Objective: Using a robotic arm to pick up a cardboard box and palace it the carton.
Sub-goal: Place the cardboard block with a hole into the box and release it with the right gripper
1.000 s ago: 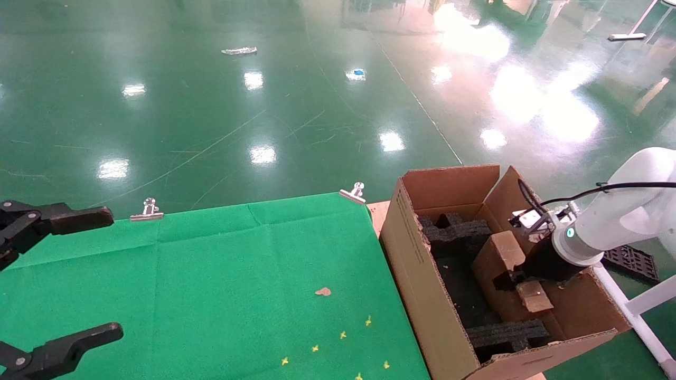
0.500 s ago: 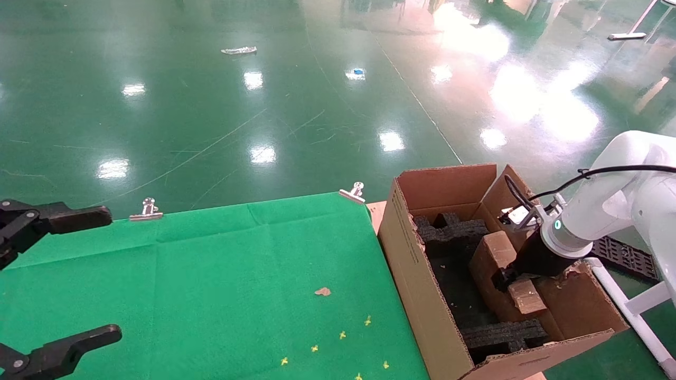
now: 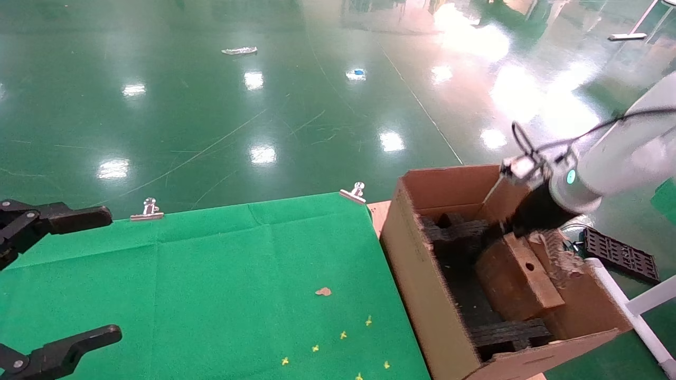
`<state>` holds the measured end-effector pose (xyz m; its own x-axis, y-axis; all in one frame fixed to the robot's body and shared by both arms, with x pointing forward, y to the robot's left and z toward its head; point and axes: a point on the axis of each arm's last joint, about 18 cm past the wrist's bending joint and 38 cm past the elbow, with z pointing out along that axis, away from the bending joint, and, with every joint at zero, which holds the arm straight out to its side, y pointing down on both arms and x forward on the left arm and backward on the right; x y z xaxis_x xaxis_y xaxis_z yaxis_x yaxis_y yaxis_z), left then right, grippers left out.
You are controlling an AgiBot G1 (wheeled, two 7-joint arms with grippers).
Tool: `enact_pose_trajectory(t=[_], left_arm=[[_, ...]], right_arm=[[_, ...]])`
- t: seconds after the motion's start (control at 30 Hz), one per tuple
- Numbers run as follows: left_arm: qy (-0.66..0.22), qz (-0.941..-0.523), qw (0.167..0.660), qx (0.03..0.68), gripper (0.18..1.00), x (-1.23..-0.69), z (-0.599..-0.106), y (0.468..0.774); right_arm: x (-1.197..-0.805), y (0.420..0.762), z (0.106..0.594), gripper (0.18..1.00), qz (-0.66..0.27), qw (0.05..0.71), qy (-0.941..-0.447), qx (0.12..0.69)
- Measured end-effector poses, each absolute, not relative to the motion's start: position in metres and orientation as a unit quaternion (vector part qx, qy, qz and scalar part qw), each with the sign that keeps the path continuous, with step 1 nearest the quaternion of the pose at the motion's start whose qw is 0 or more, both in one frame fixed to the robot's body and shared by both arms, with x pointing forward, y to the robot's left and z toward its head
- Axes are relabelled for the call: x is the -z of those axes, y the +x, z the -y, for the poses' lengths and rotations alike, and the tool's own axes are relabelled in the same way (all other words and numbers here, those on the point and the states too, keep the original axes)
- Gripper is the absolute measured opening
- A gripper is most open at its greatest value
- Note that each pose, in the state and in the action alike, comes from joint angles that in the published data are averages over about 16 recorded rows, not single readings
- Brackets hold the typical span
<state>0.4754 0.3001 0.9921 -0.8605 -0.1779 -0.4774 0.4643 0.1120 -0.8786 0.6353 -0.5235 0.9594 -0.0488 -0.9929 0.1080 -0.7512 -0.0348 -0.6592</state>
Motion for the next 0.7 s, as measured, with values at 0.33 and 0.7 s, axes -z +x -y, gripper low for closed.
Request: enact_pose_trajectory(t=[0.33, 0.7], left_arm=[[0.102, -0.705, 0.244, 0.659, 1.001, -0.992, -0.3, 0.475], [0.101, -0.705, 0.244, 0.659, 1.001, -0.992, -0.3, 0.475]], right_arm=[[-1.051, 0.627, 0.514, 0.838, -0.598, 0.286, -0.663, 0.348], [-1.092, 0.626, 0.496, 0.967, -0.536, 0.347, -0.672, 0.375]])
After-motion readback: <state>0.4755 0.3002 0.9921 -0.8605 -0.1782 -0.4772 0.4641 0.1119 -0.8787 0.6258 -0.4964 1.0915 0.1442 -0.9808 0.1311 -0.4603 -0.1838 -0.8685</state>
